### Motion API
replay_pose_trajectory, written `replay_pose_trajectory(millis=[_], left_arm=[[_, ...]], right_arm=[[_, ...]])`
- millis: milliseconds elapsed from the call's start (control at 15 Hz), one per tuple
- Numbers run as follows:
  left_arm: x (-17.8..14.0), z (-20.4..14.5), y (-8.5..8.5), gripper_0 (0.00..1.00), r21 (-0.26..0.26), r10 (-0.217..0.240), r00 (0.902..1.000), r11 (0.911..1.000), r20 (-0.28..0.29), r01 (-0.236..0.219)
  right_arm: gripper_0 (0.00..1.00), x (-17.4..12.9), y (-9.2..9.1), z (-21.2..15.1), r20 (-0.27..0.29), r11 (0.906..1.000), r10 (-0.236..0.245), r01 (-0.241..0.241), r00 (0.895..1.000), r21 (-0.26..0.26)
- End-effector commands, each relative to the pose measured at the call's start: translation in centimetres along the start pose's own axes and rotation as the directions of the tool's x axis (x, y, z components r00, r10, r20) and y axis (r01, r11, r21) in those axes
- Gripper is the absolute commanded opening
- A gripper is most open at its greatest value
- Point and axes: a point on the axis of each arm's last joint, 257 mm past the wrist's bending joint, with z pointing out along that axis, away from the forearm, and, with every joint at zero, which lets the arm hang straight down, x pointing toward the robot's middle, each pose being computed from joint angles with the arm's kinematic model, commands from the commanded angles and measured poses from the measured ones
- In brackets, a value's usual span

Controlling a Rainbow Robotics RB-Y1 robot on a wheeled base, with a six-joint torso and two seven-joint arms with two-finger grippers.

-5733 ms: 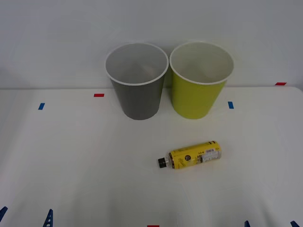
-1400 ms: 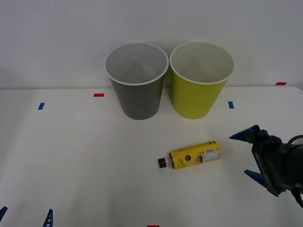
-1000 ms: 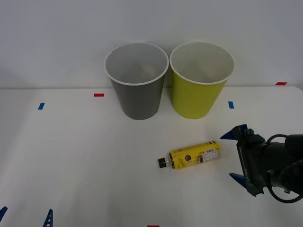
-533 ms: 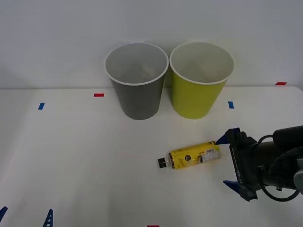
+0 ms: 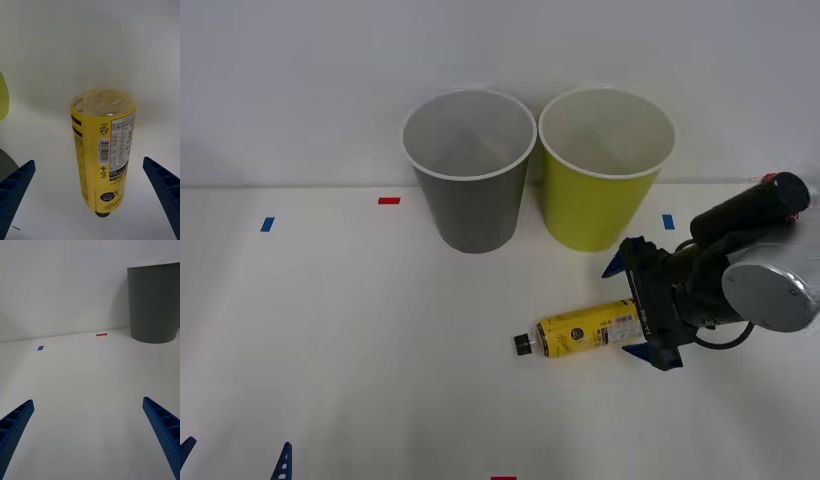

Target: Put cans in the gray bin and PET bottles in the light green bin.

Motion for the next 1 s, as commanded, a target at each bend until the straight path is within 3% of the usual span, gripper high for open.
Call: replay_pose_trajectory(millis=[67, 467, 1000], left_arm=[[0.0, 0.0, 0.0, 1.00, 0.000, 0.000, 1.0000, 1.0000, 0.000, 0.000], [0.0, 0.0, 0.0, 1.00, 0.000, 0.000, 1.0000, 1.0000, 0.000, 0.000], [0.0, 0.0, 0.0, 1.00, 0.000, 0.000, 1.0000, 1.0000, 0.000, 0.000]], right_arm=[[1.00, -0.4, -1.0, 0.5, 0.015, 0.9993, -0.010, 0.010, 1.000, 0.035], [1.00, -1.4, -0.9, 2.0, 0.029, 0.9976, 0.010, -0.012, 1.000, 0.069], [1.00, 0.5, -1.5, 5.9, 0.034, 0.9972, -0.013, 0.010, 0.999, 0.074]])
